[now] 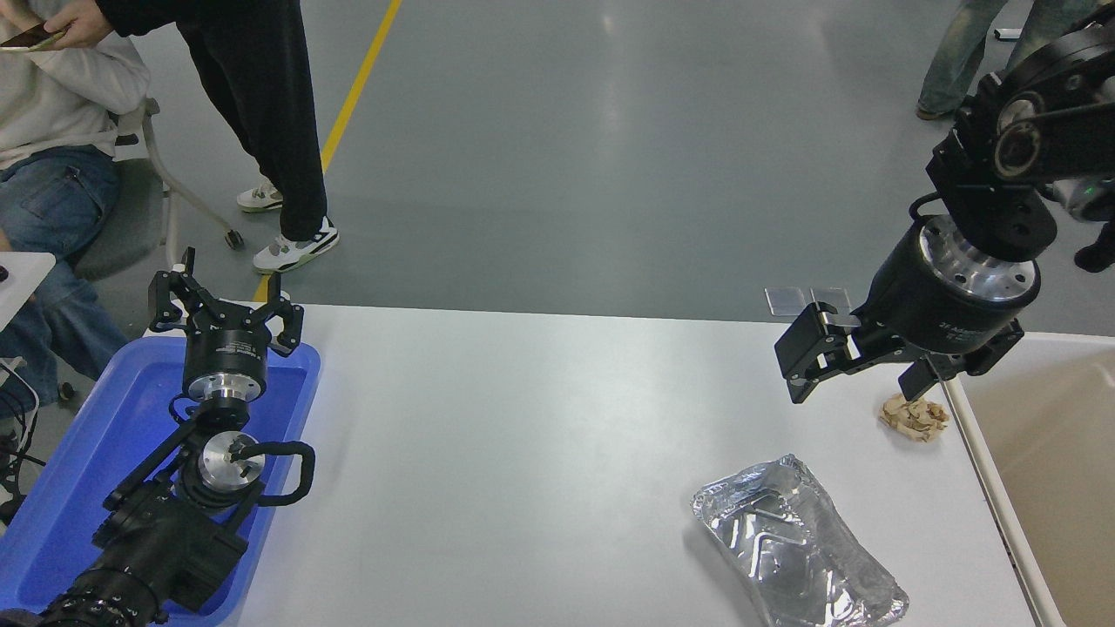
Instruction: Pick up foil plate and place in dustbin
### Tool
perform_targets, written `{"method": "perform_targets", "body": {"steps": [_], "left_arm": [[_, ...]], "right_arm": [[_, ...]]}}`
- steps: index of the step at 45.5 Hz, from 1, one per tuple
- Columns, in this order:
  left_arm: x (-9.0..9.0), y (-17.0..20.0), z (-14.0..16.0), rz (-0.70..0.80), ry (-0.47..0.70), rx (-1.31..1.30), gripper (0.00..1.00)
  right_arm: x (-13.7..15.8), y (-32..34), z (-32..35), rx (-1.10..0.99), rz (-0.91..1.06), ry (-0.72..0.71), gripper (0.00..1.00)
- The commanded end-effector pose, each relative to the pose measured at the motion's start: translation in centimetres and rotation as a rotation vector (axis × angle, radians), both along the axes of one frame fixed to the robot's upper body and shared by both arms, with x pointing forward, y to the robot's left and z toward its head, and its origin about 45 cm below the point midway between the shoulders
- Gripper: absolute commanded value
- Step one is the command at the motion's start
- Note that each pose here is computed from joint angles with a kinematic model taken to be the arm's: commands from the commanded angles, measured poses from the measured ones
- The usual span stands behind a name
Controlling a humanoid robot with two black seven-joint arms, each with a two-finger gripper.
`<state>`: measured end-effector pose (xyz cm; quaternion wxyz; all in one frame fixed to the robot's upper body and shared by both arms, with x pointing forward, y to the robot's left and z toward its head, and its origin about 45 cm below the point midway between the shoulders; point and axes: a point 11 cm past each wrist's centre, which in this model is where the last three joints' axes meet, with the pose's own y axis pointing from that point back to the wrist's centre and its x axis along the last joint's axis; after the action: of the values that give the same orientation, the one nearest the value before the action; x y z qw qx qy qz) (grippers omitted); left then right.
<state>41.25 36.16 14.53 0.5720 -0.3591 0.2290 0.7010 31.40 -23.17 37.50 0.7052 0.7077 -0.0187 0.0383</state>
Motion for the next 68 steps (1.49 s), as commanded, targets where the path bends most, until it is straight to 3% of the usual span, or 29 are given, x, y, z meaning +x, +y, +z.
{"method": "perform_targets", "body": {"steps": [1, 53, 68], "left_arm": [[0.0, -0.1, 0.0, -0.001, 0.0, -0.002, 0.99], [0.0, 0.1, 0.0, 0.001, 0.0, 0.001, 0.99], [0.0, 0.1, 0.0, 0.001, 0.0, 0.001, 0.99]], "right_arm": [[0.0, 0.0, -0.1, 0.002, 0.001, 0.001, 1.0], [1.5, 0.2, -1.0, 0.039, 0.023, -0.027, 1.0], [2.6, -2.1, -6.4, -0.05, 0.108, -0.027, 1.0]]}}
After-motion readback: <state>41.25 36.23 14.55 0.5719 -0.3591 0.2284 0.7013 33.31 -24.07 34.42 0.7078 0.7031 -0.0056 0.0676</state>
